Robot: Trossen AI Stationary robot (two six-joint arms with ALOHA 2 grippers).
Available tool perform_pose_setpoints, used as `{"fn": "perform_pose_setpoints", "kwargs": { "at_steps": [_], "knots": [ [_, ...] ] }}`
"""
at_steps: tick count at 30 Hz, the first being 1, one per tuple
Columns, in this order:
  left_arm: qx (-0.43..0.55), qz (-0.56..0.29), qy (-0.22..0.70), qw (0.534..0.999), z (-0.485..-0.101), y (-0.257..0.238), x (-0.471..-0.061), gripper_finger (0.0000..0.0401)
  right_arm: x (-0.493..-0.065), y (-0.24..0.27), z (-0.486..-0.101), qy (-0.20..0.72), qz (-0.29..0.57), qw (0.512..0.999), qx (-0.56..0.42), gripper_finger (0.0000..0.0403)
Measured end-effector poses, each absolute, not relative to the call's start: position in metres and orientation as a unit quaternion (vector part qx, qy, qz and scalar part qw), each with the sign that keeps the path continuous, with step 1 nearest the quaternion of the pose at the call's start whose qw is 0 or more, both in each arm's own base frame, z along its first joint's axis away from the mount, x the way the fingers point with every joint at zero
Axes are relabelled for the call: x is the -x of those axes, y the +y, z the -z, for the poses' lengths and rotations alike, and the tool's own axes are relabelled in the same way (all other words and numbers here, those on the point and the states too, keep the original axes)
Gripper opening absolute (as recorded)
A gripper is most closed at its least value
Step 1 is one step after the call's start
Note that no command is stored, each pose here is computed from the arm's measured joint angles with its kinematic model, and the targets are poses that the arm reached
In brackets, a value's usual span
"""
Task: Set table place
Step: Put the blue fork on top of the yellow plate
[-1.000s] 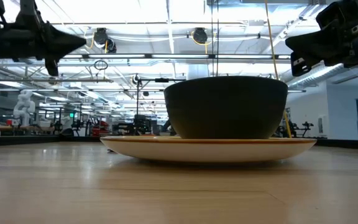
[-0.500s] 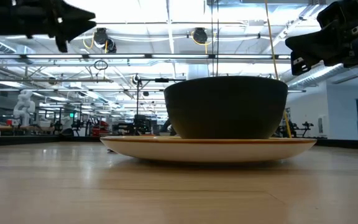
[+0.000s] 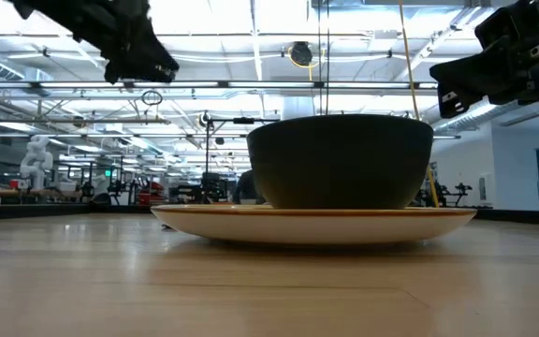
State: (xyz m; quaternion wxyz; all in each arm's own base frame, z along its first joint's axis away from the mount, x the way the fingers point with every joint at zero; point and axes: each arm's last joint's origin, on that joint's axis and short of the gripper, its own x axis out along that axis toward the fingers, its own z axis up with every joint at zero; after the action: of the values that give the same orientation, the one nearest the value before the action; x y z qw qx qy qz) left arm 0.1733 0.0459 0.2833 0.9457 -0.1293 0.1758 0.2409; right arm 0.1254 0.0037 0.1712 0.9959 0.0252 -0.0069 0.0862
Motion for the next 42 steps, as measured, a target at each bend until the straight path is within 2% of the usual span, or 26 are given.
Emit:
{"fn": "perform_pose_setpoints", "kwargs": {
  "at_steps": [4, 13, 27, 34, 42],
  "knots": [
    [0.187, -0.288, 0.225, 0.912, -0.276, 0.051, -0.183, 0.0212, -0.125, 0.004, -0.171, -0.006, -0.086, 0.996, -0.032, 0.0],
    [0.277, -0.26, 0.308, 0.872, -0.245, 0.056, -0.205, 0.0212, -0.125, 0.004, -0.171, -0.006, -0.086, 0.995, -0.039, 0.0],
    [0.381, -0.279, 0.394, 0.788, -0.196, 0.06, -0.233, 0.0212, -0.125, 0.004, -0.171, -0.005, -0.086, 0.995, -0.046, 0.0],
    [0.403, -0.254, 0.424, 0.77, -0.182, 0.061, -0.24, 0.0212, -0.125, 0.004, -0.171, -0.005, -0.086, 0.995, -0.046, 0.0],
    [0.404, -0.241, 0.417, 0.778, -0.174, 0.064, -0.249, 0.0212, -0.125, 0.004, -0.171, -0.006, -0.086, 0.995, -0.046, 0.0]
  ]
}}
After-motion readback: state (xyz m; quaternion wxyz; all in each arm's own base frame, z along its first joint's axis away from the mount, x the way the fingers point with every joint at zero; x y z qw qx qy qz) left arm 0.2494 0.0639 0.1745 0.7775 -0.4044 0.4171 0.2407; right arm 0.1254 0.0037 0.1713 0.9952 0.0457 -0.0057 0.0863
